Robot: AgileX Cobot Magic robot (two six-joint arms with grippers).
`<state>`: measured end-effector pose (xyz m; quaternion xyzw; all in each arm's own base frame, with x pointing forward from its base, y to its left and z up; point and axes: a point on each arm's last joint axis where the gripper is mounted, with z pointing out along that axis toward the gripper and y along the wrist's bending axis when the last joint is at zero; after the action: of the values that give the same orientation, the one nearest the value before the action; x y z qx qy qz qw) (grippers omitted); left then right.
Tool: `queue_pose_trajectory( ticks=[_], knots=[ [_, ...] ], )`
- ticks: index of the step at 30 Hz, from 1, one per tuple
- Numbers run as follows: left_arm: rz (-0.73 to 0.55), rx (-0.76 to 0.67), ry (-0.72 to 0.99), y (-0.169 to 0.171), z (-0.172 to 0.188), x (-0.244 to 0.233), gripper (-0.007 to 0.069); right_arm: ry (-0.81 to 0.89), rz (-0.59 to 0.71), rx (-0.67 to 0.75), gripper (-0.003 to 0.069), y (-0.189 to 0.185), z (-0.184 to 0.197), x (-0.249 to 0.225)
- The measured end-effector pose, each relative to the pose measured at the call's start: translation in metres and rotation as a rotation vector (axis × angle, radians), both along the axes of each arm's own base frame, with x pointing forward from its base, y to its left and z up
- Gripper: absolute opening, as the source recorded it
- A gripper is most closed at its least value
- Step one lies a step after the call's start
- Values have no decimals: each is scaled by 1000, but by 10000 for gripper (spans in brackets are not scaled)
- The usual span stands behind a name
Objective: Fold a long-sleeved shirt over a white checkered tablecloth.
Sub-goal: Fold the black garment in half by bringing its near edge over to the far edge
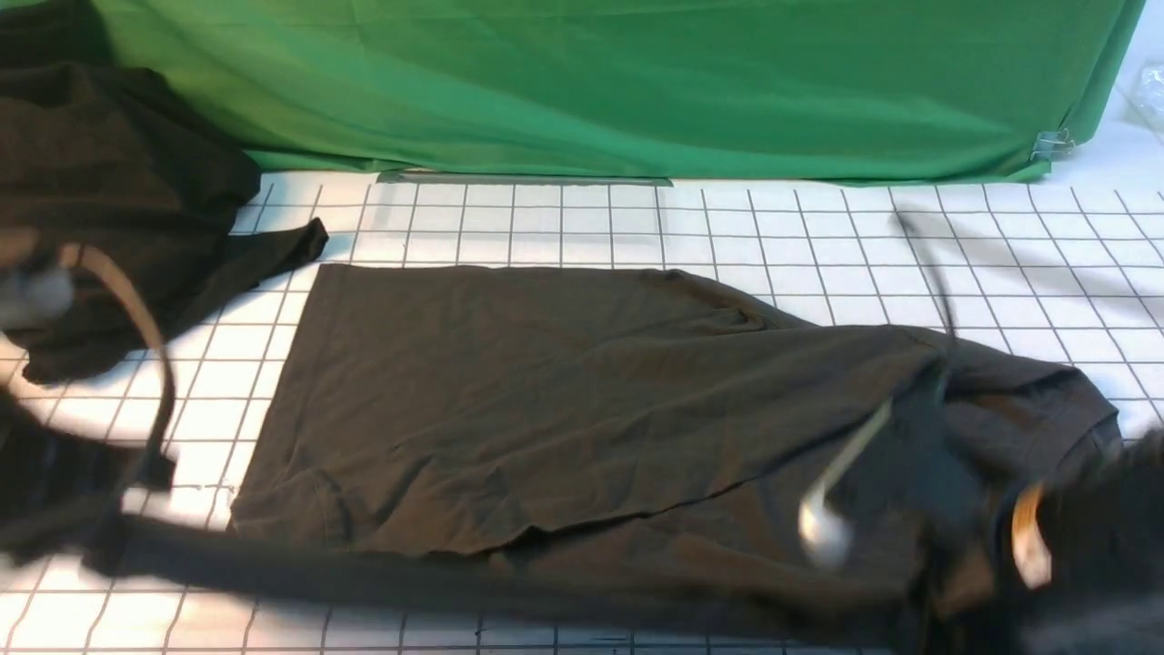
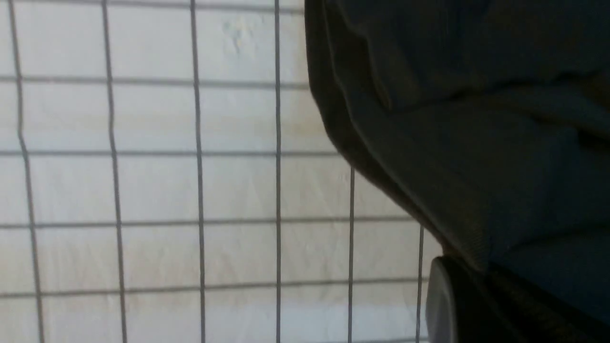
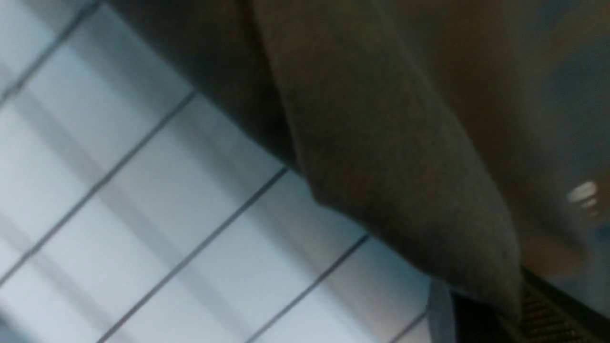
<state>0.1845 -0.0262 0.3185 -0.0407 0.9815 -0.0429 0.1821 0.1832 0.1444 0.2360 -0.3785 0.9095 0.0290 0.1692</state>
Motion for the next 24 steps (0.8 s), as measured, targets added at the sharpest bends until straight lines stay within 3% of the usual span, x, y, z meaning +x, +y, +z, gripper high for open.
queue_pose_trajectory(
  ticks=[8, 17, 24],
  knots=[
    [37, -8, -32, -8, 4, 122, 10, -139, -84, 13, 31, -8, 37, 103],
    [138, -79, -51, 19, -17, 230, 10, -198, -125, 14, 31, 1, 30, 201],
    [164, -109, -31, 30, -63, 293, 10, -229, -133, 21, 36, 17, -10, 261]
  ],
)
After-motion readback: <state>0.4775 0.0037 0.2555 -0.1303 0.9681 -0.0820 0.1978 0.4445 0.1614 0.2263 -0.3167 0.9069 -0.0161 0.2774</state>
